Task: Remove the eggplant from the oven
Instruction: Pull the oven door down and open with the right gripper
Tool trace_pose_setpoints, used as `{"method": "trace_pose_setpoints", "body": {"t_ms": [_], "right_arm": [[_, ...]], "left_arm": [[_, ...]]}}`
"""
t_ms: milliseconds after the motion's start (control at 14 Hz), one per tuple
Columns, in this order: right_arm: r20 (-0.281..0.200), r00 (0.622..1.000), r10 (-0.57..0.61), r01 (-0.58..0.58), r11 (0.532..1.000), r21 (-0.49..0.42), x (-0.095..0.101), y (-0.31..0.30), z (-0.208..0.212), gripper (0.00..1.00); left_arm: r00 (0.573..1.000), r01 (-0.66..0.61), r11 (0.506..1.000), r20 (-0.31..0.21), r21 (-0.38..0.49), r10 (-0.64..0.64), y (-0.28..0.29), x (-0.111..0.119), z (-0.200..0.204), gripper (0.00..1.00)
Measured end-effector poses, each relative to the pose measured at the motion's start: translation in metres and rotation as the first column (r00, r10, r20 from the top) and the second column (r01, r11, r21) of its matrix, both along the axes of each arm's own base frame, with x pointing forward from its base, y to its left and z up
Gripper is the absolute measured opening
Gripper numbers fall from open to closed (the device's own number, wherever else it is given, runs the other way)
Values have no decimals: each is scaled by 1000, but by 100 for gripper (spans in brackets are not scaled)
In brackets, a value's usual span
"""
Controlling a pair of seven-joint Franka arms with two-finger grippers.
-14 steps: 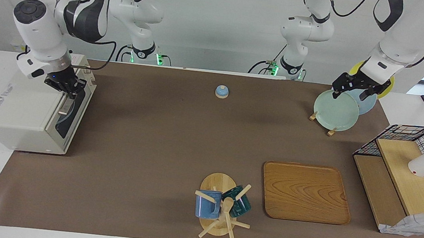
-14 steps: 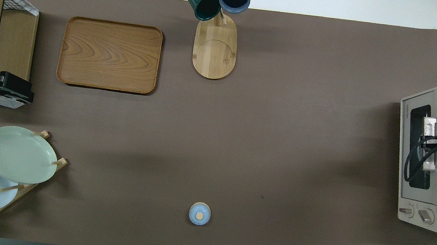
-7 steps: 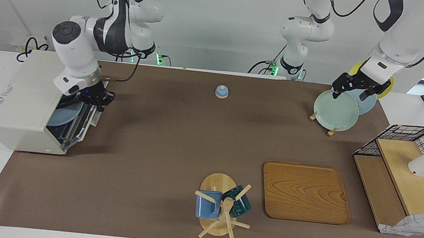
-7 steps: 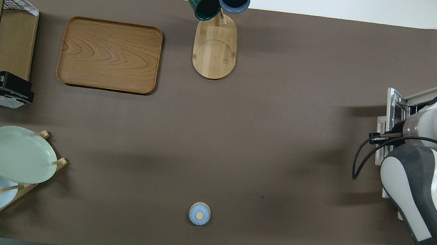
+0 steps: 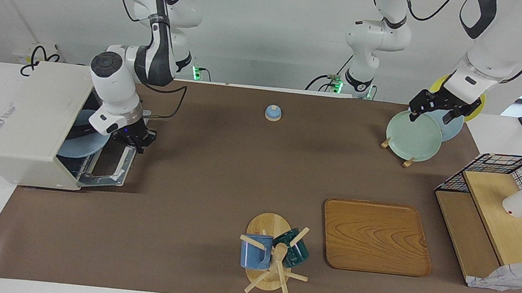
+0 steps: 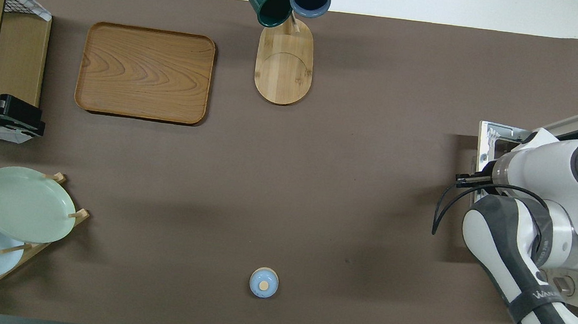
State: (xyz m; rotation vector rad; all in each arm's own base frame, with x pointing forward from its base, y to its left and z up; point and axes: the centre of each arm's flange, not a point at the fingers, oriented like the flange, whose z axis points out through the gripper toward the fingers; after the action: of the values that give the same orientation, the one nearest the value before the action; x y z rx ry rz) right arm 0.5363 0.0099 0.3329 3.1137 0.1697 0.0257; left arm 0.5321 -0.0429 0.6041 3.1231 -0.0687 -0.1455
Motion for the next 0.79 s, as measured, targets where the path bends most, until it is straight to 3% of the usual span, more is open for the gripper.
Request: {"method": "trace_pose_setpoints", "body": {"t_ms": [286,500,571,786], "right_arm": [[-15,999,-38,37,999,-6,7,4,-18,1],[-34,997,-76,77,997,8,22,7,12,1],[-41,995,-90,90,996,13,27,8,27,7],[-42,991,-124,124,992,18,33,1,69,38]], "left_arm": [[1000,0,1000,0,0,0,0,0,0,100],[1000,0,1000,0,0,0,0,0,0,100],[1000,0,1000,0,0,0,0,0,0,100],[1000,0,1000,0,0,0,0,0,0,100]]}}
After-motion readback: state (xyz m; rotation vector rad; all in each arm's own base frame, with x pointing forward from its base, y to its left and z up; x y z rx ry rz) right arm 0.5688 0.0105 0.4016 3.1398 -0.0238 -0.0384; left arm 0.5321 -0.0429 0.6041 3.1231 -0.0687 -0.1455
